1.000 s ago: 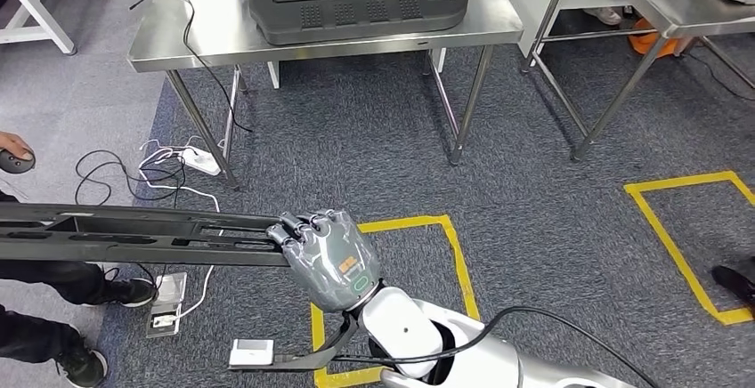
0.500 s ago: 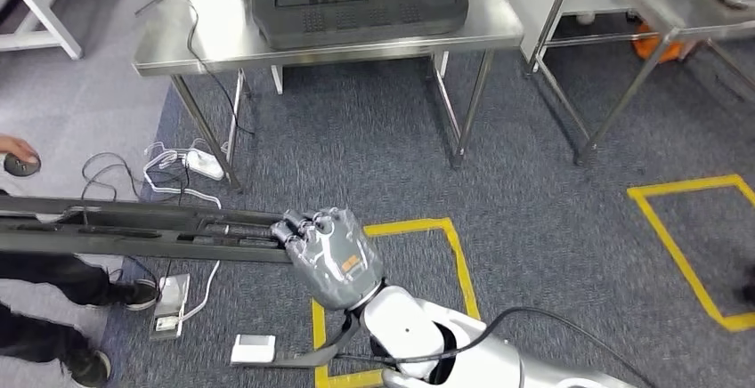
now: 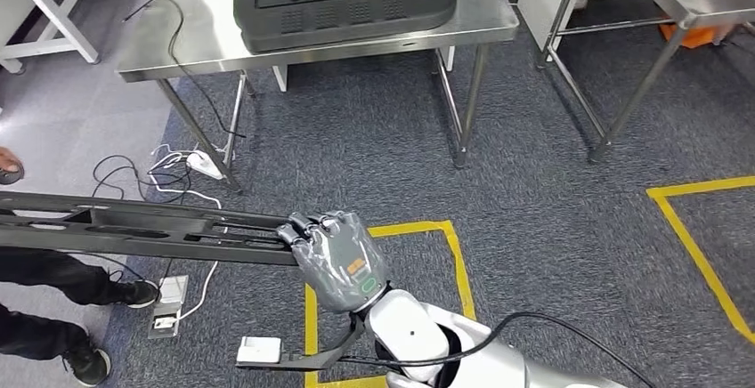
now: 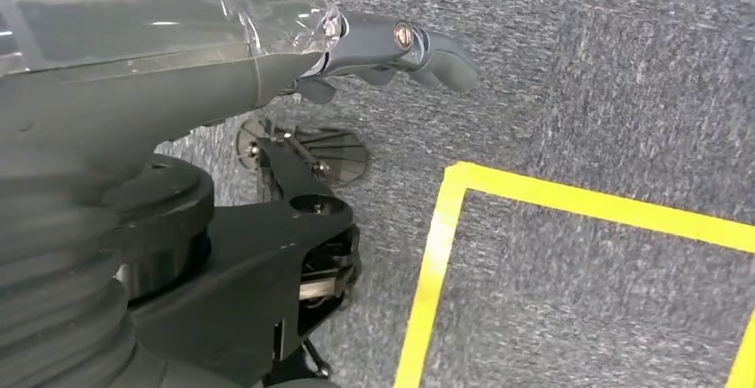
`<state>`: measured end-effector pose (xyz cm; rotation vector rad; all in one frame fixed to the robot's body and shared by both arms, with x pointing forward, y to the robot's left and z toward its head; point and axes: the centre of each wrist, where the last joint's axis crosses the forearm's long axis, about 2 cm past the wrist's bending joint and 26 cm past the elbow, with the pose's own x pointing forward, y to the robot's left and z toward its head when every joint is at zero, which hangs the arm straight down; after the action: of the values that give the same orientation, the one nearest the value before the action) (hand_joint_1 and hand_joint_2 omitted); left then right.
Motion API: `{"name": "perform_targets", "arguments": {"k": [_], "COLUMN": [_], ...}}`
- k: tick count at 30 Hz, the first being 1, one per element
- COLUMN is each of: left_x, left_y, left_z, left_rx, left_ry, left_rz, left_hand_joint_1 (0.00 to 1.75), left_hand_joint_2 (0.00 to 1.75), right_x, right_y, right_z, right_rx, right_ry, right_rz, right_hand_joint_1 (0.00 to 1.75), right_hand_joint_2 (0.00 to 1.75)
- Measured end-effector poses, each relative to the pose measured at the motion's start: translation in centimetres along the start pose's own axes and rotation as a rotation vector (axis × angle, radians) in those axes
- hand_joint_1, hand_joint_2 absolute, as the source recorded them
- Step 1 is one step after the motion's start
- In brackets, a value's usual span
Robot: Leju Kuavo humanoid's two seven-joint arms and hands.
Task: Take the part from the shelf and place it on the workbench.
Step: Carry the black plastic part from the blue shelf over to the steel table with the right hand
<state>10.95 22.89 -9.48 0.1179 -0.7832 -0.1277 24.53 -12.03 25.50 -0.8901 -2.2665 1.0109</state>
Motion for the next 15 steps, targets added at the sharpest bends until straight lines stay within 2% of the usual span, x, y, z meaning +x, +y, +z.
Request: {"name": "perform_targets", "arguments": {"k": [15], "left_x": [0.08], "left_y": [0.24], "left_z": [-0.11], "left_rx": [0.012], "left_ry": [0.005], "left_rz": [-0.007], "left_hand_joint_1": [0.0], "left_hand_joint_2": [1.75], "right_x": [-0.03], "right_y": [-0.22], "right_z": [-0.15], "right_rx": [-0.011], "right_ry": [-0.006], "right_rz": [0.004], "right_hand_joint_1": [1.75], "right_hand_joint_2": [1.75]}}
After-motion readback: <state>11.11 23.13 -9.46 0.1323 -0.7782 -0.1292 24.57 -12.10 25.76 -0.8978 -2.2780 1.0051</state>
